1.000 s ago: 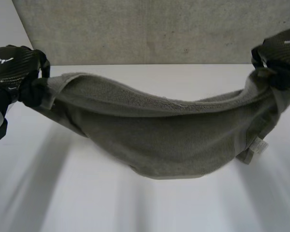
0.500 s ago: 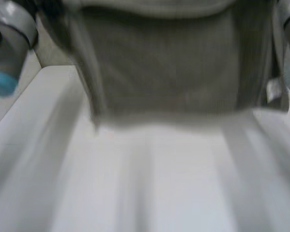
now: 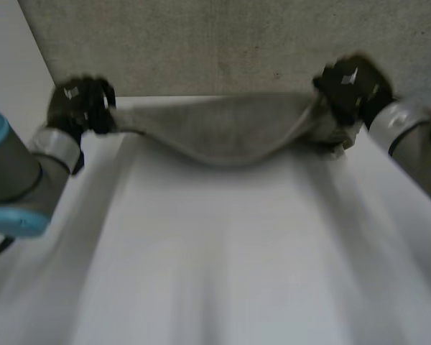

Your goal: Fold the towel.

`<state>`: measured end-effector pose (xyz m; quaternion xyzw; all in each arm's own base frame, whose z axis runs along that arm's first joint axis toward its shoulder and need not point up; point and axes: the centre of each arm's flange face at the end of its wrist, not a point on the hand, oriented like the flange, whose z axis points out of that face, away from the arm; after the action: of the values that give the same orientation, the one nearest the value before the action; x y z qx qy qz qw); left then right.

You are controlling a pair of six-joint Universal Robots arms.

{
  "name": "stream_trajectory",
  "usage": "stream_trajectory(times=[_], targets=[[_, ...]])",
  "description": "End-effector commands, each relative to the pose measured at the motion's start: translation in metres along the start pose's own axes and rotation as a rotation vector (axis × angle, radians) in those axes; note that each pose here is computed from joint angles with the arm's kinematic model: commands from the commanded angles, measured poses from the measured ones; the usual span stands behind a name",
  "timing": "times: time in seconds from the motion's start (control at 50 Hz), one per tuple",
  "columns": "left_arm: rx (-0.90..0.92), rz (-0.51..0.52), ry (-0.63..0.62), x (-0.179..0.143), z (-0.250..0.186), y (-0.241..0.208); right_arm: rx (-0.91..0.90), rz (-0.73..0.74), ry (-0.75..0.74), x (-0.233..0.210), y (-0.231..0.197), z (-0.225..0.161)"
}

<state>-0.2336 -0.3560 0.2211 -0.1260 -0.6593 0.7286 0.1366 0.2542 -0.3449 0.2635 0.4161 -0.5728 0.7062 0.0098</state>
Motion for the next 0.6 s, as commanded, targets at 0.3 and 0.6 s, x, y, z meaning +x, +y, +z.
stream_trajectory(times=[0.3, 0.6], targets=[[-0.213, 0.128, 0.082, -0.018, -0.086, 0.055, -0.231, -0.007, -0.183, -0.050, 0.052, -0.091], [-0.335, 0.096, 0.099, -0.013, -0.103, 0.089, -0.375, 0.037, -0.190, -0.069, 0.085, -0.099]])
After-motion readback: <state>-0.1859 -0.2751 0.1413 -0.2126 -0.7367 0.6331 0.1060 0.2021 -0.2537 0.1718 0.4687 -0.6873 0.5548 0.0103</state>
